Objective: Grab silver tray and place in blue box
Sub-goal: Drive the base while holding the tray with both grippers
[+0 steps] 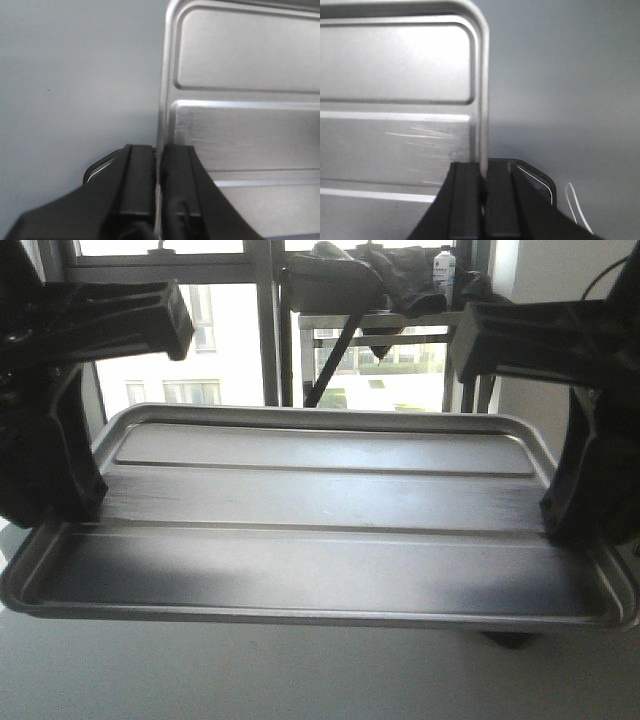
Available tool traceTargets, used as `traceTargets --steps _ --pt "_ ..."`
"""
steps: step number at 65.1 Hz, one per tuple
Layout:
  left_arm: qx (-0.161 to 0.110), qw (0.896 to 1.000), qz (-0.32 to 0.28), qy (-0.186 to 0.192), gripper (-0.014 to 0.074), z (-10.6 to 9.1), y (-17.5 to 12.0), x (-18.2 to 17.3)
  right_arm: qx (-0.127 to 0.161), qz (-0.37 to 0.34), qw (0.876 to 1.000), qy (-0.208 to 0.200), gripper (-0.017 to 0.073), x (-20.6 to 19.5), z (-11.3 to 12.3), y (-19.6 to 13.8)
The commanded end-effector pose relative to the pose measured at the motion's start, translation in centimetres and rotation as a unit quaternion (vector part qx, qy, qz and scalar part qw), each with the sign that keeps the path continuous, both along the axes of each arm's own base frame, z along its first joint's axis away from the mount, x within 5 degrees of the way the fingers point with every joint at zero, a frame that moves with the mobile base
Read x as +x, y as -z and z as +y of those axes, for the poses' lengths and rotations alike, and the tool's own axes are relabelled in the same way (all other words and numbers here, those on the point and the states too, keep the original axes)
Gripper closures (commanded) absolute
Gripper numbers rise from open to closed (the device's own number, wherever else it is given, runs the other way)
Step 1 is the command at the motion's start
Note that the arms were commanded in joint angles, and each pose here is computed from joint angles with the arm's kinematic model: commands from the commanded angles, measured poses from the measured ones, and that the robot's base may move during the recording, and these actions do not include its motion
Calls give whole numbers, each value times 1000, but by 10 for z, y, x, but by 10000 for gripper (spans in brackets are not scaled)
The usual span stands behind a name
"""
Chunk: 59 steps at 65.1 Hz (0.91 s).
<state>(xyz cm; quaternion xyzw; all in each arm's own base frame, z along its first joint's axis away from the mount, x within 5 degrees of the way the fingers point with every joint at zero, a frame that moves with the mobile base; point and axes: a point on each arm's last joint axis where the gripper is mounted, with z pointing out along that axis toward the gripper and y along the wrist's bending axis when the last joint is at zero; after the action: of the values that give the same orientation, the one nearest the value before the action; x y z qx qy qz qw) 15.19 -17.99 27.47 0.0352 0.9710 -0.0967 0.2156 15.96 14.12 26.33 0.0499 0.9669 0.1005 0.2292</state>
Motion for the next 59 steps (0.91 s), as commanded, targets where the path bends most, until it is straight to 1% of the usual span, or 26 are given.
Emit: traceTargets --steps 1,59 --pt "16 999 -29 -1 600 7 -14 1 -29 -23 999 0 503 2 -8 -10" --pt "16 999 -29 -1 600 7 -14 1 -29 -23 999 0 503 2 -8 -10"
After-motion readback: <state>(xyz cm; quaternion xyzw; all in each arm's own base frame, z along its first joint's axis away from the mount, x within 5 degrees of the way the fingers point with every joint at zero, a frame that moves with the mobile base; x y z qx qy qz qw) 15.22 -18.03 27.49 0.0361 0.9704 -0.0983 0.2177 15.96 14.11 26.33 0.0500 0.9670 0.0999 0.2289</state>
